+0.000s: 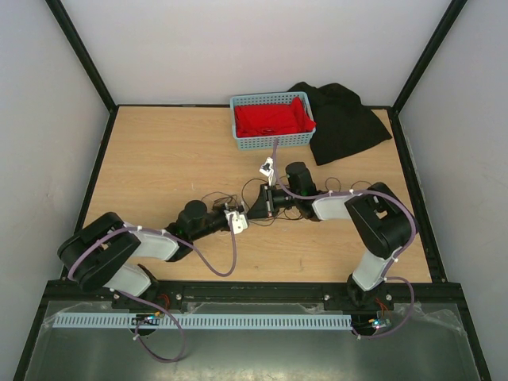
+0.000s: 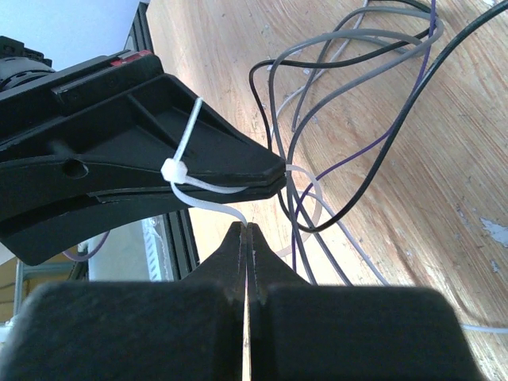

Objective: Zip-tie the wires
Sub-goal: Tie the cable at the center of the board.

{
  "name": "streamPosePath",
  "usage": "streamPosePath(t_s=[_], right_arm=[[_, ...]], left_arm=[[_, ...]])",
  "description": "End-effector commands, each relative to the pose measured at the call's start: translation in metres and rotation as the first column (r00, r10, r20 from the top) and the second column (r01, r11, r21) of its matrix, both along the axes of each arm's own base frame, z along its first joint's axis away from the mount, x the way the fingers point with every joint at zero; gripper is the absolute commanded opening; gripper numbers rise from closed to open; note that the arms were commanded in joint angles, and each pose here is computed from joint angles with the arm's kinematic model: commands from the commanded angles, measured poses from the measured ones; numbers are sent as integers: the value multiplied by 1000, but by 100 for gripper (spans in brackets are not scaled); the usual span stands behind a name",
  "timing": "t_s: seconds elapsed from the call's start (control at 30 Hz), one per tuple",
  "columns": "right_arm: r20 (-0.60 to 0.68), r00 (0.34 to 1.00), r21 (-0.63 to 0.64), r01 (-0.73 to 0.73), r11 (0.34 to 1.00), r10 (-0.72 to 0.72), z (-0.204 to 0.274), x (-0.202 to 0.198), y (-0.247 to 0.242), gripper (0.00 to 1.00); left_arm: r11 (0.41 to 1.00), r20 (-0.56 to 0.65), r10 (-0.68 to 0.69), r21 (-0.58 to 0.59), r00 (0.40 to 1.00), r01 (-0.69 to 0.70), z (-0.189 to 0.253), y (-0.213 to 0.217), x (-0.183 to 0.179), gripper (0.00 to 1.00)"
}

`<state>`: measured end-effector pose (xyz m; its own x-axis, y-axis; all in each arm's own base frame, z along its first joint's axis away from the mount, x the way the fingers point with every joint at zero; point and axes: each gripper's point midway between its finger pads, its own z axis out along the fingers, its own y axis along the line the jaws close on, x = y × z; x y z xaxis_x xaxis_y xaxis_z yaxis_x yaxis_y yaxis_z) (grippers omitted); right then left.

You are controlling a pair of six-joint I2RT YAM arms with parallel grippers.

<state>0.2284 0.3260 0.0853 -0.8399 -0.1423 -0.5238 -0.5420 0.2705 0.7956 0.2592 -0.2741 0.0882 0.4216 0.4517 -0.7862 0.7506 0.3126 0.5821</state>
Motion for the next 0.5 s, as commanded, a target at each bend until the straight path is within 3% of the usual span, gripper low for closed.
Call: streamPosePath(t_s=[0.0, 0.47], right_arm=[[35, 999, 16, 15, 1000, -15, 9, 15, 4, 0], [38, 999, 22, 15, 1000, -16, 14, 18, 4, 0]], left_arm=[[999, 3, -38, 7, 999, 38, -4, -4, -8, 0], [999, -3, -46, 26, 999, 46, -11, -7, -11, 0]])
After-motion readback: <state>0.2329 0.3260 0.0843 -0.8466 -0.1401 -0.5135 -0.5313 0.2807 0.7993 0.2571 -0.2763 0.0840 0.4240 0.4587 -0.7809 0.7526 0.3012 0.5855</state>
